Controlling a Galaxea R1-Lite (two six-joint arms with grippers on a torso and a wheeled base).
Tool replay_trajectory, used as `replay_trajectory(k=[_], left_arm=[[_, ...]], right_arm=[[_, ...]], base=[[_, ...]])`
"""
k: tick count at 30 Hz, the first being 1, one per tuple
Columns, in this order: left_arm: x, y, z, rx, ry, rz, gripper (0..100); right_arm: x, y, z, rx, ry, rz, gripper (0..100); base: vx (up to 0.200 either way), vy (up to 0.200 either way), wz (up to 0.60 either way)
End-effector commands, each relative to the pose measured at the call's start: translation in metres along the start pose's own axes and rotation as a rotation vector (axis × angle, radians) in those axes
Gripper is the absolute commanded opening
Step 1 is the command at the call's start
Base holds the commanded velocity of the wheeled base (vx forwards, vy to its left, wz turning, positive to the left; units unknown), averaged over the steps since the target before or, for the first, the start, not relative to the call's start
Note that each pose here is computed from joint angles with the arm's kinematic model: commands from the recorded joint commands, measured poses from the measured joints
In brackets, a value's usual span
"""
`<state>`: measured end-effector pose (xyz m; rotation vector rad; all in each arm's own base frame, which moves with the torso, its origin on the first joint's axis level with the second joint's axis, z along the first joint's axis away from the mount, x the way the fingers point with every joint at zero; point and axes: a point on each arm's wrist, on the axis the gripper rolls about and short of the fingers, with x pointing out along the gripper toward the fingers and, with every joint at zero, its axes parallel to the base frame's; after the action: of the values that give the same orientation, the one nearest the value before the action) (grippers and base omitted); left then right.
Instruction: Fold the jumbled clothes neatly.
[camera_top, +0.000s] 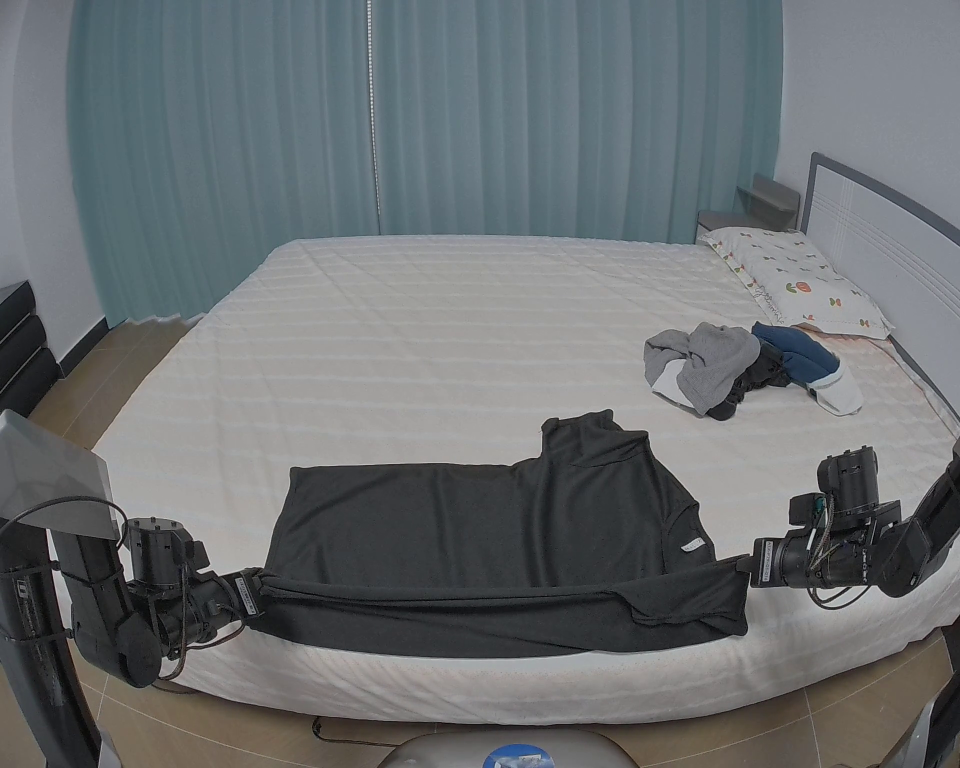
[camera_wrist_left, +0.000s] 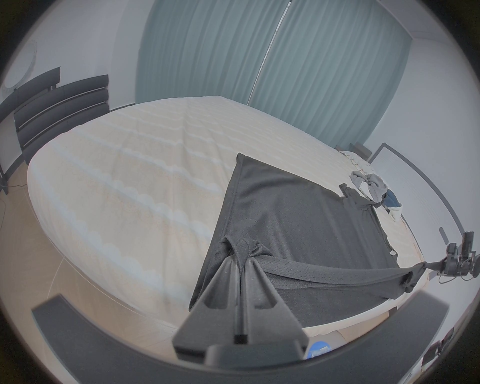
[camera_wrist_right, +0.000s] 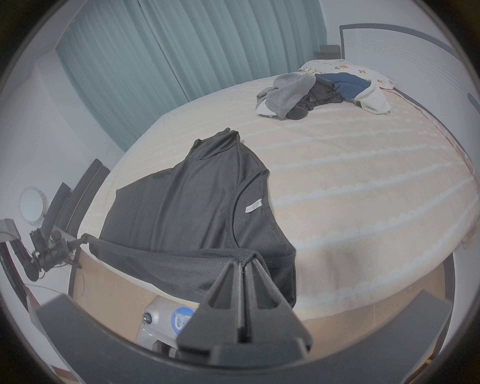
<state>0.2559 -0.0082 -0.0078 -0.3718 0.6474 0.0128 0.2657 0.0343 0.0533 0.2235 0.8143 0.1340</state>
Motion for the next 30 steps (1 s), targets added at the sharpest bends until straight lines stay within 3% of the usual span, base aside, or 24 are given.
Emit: replay_trajectory(k=[1, 11, 21, 30], left_arm=[[-0.008, -0.002, 0.004, -0.001, -0.017, -0.006, 0], [-0.012, -0.002, 0.003, 0.000, -0.015, -0.004, 0], [0.004, -0.001, 0.004, -0.007, -0.014, -0.006, 0], [0.024, 0.000, 0.007, -0.055, -0.030, -0.012, 0]], right_arm=[[0.000, 0.000, 0.002, 0.019, -0.011, -0.001, 0], [-0.003, 0.002, 0.009, 0.047, -0.086, 0.019, 0], [0.016, 0.000, -0.001, 0.050, -0.021, 0.011, 0], [0.045, -0.001, -0.006, 0.075, -0.070, 0.013, 0]], base=[[0.000, 0.000, 0.00], [0.000, 0.000, 0.00], [0.000, 0.000, 0.00], [0.000, 0.000, 0.00]])
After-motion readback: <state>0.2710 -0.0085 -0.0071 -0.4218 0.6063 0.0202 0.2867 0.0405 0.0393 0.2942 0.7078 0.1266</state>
